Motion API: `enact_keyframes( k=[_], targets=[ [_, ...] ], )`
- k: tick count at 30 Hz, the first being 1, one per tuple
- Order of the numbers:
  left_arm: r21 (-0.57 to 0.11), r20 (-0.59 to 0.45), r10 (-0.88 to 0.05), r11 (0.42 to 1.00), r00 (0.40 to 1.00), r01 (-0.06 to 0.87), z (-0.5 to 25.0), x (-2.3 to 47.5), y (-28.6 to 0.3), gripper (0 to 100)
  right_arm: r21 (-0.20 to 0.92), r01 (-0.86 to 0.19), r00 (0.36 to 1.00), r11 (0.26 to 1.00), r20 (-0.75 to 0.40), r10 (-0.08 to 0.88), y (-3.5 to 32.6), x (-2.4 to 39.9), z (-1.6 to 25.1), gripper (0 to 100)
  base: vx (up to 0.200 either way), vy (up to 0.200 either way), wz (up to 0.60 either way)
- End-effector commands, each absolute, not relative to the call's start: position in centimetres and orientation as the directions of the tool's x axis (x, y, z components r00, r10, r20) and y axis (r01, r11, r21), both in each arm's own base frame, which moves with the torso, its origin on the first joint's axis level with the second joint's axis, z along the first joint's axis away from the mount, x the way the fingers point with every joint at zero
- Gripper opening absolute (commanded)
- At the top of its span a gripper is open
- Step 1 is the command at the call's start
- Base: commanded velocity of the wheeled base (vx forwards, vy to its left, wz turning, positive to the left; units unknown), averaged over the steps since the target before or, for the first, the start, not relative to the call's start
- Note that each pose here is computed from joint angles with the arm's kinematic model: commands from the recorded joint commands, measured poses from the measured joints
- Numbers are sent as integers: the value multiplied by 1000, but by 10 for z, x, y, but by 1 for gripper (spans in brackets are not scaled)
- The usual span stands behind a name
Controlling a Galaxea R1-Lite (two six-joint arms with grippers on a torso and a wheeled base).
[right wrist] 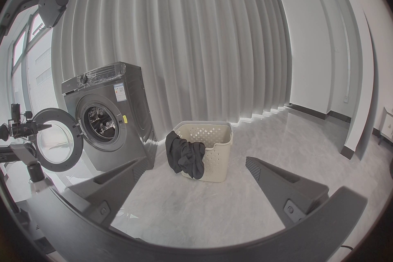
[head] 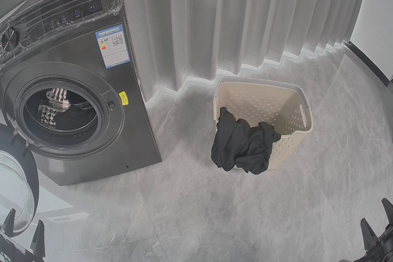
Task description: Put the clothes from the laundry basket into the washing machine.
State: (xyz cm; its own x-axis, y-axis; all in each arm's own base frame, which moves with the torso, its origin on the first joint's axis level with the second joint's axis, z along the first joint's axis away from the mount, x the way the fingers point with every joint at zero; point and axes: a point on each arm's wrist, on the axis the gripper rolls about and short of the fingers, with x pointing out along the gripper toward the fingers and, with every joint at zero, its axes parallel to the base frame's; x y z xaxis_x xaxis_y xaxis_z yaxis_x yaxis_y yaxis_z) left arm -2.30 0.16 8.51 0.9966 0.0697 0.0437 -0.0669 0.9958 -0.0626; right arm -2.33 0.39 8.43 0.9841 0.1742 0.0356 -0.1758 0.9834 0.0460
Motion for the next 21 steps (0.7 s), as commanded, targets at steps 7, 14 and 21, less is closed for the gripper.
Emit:
enact_keyframes(
  k=[7,14,21],
  targets=[
    [-63,38,71,996,997,-68,80,-23,2,100,45,-177,984,983,32,175,4,-23,82,100,0,-200,0],
    [-63,38,71,996,997,-68,80,-23,2,100,45,-177,984,983,32,175,4,-23,82,100,0,-86,0],
    [-63,38,71,996,997,-68,80,-23,2,100,45,-178,984,983,30,177,4,-23,82,100,57,0,0]
  ],
)
